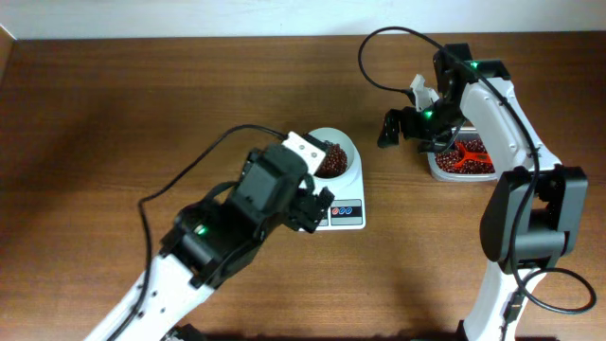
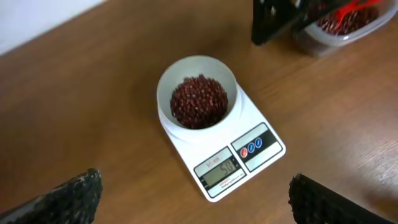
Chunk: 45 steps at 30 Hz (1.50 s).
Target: Scoop item into bowl and weigh 50g on scale
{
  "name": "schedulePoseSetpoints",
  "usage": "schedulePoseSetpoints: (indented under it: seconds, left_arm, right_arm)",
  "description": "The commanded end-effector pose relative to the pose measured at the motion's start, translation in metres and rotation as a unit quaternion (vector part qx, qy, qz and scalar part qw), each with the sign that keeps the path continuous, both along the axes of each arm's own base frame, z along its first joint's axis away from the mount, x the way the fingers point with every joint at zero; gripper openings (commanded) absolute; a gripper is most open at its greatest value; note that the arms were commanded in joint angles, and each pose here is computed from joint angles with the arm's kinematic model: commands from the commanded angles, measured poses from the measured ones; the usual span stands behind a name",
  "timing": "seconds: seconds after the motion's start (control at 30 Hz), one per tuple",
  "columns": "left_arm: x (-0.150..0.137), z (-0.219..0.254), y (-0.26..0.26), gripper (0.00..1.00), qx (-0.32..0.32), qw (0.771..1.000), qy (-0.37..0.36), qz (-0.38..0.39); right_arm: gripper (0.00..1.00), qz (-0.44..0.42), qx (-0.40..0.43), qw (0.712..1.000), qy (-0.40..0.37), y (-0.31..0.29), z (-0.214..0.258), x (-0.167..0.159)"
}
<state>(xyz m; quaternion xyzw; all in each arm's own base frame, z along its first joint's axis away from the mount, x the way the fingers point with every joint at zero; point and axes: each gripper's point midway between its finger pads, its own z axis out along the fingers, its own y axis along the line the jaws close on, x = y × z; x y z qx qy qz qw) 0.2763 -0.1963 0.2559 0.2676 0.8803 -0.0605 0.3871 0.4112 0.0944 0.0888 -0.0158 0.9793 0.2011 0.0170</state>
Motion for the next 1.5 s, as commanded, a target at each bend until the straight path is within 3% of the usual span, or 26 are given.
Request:
schedulePoseSetpoints:
  seconds: [0.0,0.17,0.43,0.6,0.87,1.13,1.3,1.47]
  left_arm:
    - [-0.007,0.02,0.011,0.99,-0.013,0.999,-0.033,0.003]
    - [-0.018,-0.001,0.02,0.99,-0.023,0.999,-0.042,0.002]
    - [-0.023,-0.082,0.021,0.99,-0.082,0.993,-0.087,-0.008]
    - [-0.024,-0.095,0.028,0.99,-0.139,0.984,-0.108,-0.018]
    - [-0.025,-0.099,0.048,0.99,-0.205,0.953,-0.221,-0.001]
    - [-0.036,-0.114,0.071,0.99,-0.201,0.95,-0.239,0.027]
    - [-0.045,-0.116,0.107,0.99,-0.181,0.947,-0.251,0.084]
    - [-0.037,-0.099,0.139,0.99,-0.131,0.934,-0.311,0.117]
  right_arm:
    - [0.99,0.003,0.002,1.0,0.007,0.001,-0.005,-0.002]
    - [0.99,0.003,0.002,1.0,0.007,0.001,-0.005,-0.002]
    - [0.99,0.003,0.002,1.0,0.007,0.001,-0.005,-0.002]
    - [0.99,0.003,0.002,1.0,0.007,0.001,-0.005,-0.002]
    - [0.99,0.003,0.002,1.0,0.007,0.001,-0.005,-0.002]
    - [0.99,0.003,0.002,1.0,0.007,0.001,-0.005,-0.002]
    - [0.99,0.003,0.002,1.0,0.007,0.001,-0.005,-0.002]
    - [0.99,0.003,0.002,1.0,0.007,0.001,-0.005,-0.002]
